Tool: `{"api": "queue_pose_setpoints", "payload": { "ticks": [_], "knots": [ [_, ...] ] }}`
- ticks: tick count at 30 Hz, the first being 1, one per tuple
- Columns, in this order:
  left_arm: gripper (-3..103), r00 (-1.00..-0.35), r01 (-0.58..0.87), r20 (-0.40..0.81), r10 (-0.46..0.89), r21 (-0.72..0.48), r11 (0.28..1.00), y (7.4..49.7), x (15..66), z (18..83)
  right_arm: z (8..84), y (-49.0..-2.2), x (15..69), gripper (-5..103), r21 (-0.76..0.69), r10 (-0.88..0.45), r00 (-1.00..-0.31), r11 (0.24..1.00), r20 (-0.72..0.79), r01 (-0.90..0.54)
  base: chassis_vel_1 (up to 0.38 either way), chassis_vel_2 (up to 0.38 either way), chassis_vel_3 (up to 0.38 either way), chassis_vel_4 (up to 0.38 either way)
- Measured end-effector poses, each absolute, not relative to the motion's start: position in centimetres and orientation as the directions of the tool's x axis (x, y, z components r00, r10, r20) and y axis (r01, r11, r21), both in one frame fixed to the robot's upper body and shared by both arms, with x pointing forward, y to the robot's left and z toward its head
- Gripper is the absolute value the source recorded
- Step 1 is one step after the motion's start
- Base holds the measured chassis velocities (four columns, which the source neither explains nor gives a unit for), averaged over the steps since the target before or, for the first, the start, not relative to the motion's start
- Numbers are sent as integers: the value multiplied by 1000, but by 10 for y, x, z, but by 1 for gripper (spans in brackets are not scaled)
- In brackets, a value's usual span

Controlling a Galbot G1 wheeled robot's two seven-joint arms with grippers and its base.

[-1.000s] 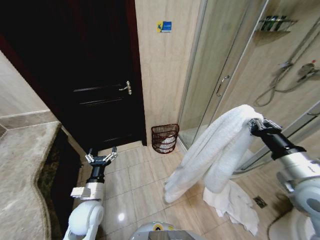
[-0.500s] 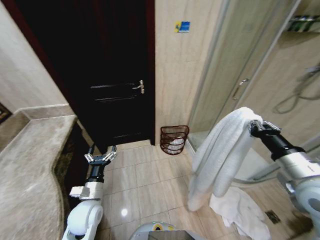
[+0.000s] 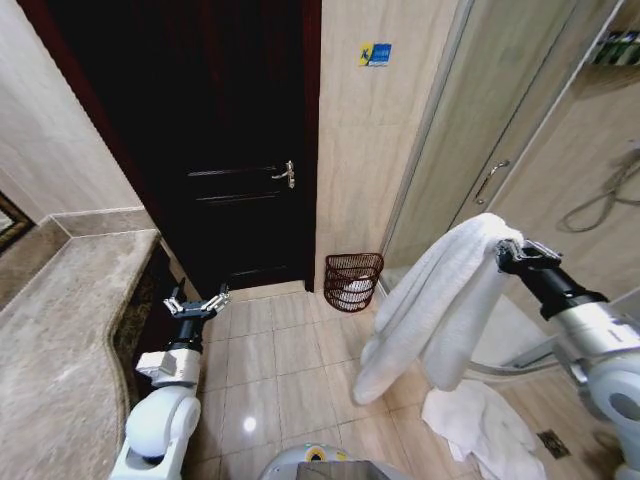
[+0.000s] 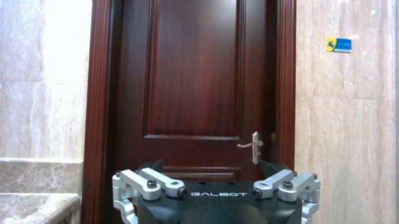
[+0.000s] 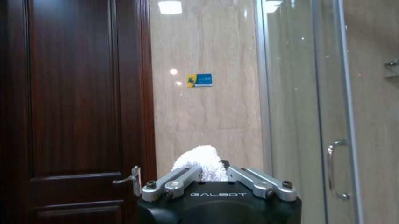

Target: Discard the used towel into the hamper.

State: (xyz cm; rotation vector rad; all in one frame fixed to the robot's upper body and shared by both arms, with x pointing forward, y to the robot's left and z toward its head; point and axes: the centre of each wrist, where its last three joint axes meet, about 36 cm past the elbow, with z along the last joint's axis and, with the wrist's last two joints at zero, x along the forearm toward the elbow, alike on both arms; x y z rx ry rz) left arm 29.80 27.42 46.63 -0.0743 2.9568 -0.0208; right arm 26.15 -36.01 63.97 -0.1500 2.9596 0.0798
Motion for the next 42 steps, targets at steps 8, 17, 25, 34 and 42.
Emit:
{"api": "queue_pose_setpoints", "payload": {
  "ticks": [8,17,25,34,42],
  "knots": [
    [100,-981,-49,-185,-52,-23,999,272,298,465,638,-360,260,3,41,-104,-979,993,-174,-112,-95,83,80,-88],
    [100,-981,-47,-186,-51,-23,999,272,298,464,637,-360,260,3,42,-112,-978,992,-174,-121,-76,79,85,-81],
    [100,-981,-41,-187,-45,-23,999,271,298,464,637,-360,260,3,40,-114,-978,992,-176,-122,-102,107,104,-105],
    [100,-981,-28,-191,-32,-25,999,269,298,464,637,-361,260,3,39,-111,-977,992,-182,-120,-141,120,142,-133],
    [100,-983,-18,-184,-21,-18,1000,268,299,461,636,-361,259,3,38,-116,-976,991,-187,-125,-132,130,142,-144]
  ]
}}
